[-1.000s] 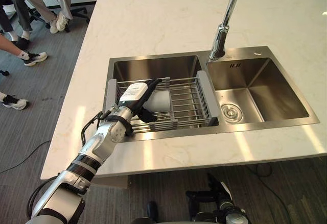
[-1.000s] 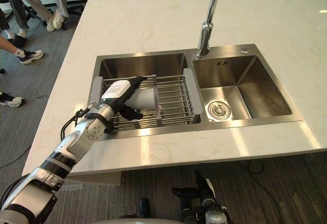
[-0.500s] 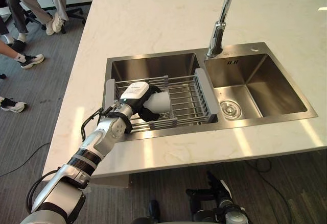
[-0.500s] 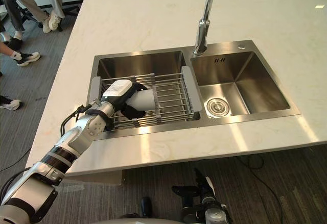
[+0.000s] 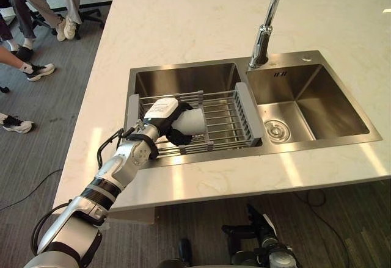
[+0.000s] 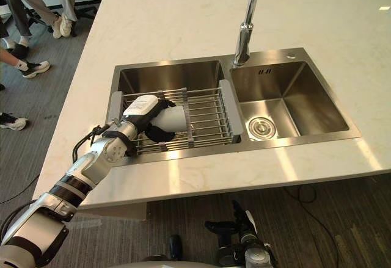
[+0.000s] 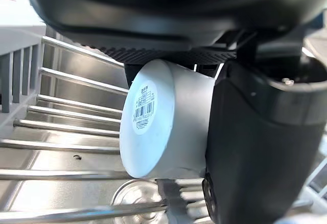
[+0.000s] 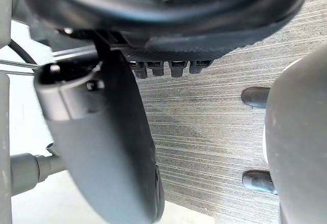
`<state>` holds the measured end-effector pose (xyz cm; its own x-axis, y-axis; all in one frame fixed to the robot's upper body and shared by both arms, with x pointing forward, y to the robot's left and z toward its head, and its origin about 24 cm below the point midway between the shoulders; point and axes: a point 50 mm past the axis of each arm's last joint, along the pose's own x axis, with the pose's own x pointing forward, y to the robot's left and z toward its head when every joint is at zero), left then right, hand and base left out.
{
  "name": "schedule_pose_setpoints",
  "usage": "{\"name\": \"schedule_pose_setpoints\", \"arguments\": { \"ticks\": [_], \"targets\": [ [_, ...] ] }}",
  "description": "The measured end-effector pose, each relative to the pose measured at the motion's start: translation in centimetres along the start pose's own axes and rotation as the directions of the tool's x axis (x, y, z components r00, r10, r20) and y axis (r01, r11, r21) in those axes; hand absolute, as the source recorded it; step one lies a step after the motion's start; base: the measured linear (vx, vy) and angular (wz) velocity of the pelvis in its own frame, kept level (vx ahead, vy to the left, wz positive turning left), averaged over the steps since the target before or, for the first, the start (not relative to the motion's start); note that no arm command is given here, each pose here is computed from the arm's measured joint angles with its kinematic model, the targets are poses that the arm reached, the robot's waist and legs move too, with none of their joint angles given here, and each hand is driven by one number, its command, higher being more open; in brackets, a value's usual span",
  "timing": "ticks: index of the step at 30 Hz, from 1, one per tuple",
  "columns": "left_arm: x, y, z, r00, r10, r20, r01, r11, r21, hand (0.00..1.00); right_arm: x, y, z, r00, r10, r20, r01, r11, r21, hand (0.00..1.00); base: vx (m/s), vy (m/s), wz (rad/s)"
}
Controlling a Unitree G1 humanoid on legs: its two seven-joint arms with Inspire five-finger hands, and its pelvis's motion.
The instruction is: Walk over to the sink, pick up the cup, carry it to the dishwasher, place the cup inside the dishwasher, then close the dishwasher door
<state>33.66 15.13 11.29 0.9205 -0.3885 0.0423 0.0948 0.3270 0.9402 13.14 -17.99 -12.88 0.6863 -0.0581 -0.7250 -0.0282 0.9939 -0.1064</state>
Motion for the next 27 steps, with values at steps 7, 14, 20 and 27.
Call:
{"name": "schedule_pose_setpoints", "arguments": {
  "ticks": [7, 14, 20, 27],
  "targets": [
    [-0.5, 3.7, 5.8, 0.942, 0.218, 0.255, -0.210, 0.976, -0.058, 0.00, 0.1, 0.2, 0.2, 1.000, 0.008, 0.006, -0.008, 1.000, 0.021, 1.00, -0.02, -0.006, 0.05],
    [-2.6, 5.5, 8.7, 0.844, 0.412, 0.344, -0.343, 0.907, -0.245, 0.00, 0.2, 0.9, 0.4, 0.999, 0.033, 0.011, -0.033, 0.999, -0.001, 1.00, -0.05, -0.011, 0.09],
    [-5.6, 4.6, 8.4, 0.807, 0.545, 0.227, -0.372, 0.768, -0.521, 0.00, 0.1, 1.2, 0.3, 1.000, 0.030, 0.006, -0.030, 1.000, -0.003, 1.00, -0.01, -0.003, 0.10],
    [-8.6, 4.2, 7.1, 0.747, 0.664, -0.008, -0.454, 0.502, -0.736, 0.00, 0.0, 1.7, 0.1, 1.000, 0.019, 0.003, -0.019, 1.000, 0.013, 1.00, -0.03, -0.011, 0.18]
  ]
}}
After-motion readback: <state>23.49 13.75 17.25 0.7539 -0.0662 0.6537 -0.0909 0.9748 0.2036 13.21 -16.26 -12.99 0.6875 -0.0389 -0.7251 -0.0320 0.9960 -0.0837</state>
